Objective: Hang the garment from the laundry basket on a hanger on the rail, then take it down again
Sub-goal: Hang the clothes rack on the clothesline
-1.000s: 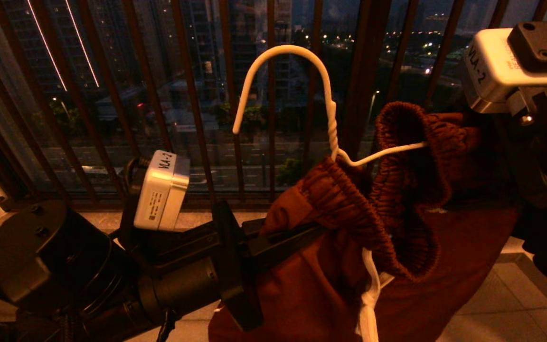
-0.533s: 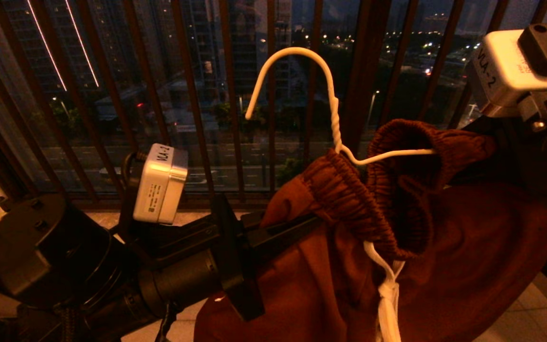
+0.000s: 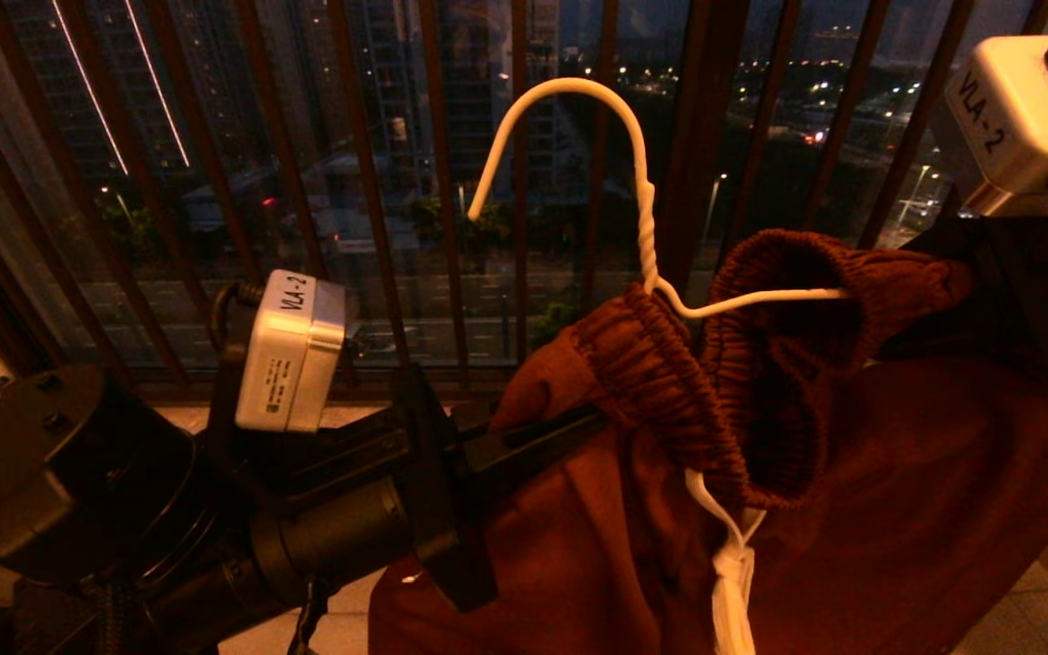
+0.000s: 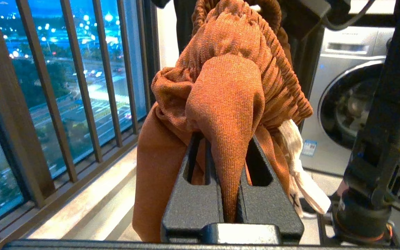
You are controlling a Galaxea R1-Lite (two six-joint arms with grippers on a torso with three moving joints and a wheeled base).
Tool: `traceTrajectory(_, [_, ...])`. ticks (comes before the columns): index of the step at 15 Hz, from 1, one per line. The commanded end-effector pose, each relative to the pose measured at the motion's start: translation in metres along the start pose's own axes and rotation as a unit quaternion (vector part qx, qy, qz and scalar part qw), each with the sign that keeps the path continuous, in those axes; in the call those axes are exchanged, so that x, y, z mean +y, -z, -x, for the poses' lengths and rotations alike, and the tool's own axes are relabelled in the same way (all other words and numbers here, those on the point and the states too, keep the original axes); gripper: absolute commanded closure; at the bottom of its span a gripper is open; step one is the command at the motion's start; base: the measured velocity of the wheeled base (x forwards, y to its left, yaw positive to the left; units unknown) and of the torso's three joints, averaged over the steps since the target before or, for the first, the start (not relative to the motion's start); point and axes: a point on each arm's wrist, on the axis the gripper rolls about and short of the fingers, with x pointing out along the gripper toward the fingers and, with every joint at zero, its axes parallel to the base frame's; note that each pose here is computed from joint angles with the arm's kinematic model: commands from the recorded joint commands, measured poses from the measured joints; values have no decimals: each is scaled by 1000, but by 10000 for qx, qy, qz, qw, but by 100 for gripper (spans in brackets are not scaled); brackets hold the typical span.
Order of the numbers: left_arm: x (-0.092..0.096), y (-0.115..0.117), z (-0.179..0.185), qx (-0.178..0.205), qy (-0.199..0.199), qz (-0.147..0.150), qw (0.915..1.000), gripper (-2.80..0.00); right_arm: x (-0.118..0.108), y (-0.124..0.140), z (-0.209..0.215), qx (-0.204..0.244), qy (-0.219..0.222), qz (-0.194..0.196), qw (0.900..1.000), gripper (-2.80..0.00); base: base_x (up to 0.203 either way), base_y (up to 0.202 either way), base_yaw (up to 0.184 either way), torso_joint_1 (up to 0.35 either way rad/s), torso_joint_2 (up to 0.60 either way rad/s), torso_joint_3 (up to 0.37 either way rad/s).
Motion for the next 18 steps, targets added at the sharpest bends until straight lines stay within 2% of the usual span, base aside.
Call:
traceTrajectory(1, [-2,-6,3,-26,6,-50,10000,0,1,0,2,8,2,27,10000,0,0,0,0,0,0,0])
traceTrajectory(6, [-2,-8,4,109,3,-55,9999,0,1,1,4,8,2,27,10000,0,0,0,0,0,0,0])
traceTrajectory(16, [-2,-8,4,97,12,-70,9999,0,2,1,4,18,0,26,10000,0,0,0,0,0,0,0])
traceTrajectory(17, [-2,-8,4,97,12,-71,9999,-280,2,1,4,14,-3,26,10000,0,0,0,0,0,0,0])
traceTrajectory(18, [-2,-8,4,90,12,-72,9999,-280,2,1,4,14,7,35,10000,0,0,0,0,0,0,0])
